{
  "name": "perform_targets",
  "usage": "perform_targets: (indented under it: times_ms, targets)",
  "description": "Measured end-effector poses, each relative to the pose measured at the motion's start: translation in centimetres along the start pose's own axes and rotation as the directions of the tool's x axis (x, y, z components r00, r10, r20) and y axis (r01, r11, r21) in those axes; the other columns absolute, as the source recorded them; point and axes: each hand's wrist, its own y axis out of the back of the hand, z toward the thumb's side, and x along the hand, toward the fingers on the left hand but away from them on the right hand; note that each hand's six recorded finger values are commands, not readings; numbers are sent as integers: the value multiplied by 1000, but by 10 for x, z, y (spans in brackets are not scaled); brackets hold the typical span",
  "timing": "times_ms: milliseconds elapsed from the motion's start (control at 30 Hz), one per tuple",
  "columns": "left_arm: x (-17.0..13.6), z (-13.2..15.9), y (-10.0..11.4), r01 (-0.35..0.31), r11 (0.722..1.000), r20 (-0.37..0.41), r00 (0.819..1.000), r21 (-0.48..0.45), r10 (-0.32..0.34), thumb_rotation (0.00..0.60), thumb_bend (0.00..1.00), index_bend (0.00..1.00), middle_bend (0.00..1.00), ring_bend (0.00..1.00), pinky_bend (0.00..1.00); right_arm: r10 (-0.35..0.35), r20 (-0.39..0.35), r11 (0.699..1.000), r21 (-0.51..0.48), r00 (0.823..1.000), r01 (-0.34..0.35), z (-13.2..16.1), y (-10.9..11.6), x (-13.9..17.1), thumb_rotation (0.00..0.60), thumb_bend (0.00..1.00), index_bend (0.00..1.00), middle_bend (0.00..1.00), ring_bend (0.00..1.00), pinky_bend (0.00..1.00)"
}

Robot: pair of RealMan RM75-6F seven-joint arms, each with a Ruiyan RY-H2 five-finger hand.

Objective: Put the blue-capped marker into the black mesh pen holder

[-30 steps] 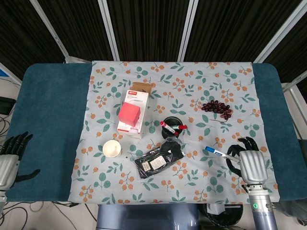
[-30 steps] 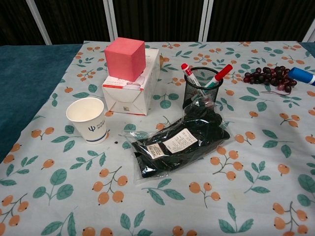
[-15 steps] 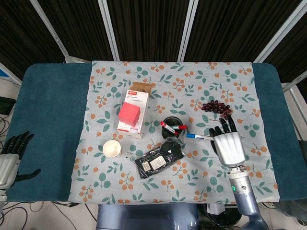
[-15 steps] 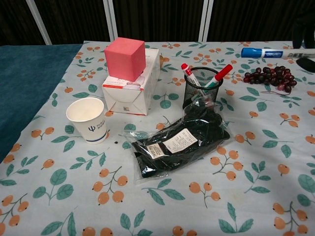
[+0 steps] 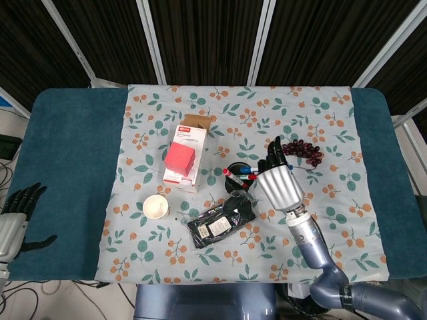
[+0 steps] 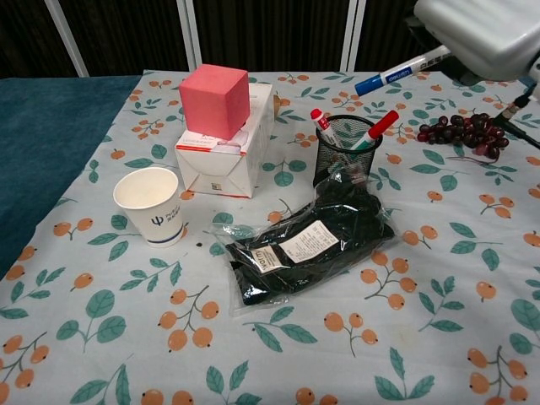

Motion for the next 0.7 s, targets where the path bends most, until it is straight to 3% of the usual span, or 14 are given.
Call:
perform_targets:
  times_ms: [367,700]
  targets:
    - [0,0,1,1,1000,-3,1000,-6,-2,600,49,0,0,0,0,-30,-141,981,186,990,56,36,-7,-1,600,504,687,585,253,178]
    - [0,0,1,-4,1000,2,1000,-1,4,600,49,0,0,0,0,-12,-211,956,286,978,73,50,-20,10,600,504,687,575,250,178]
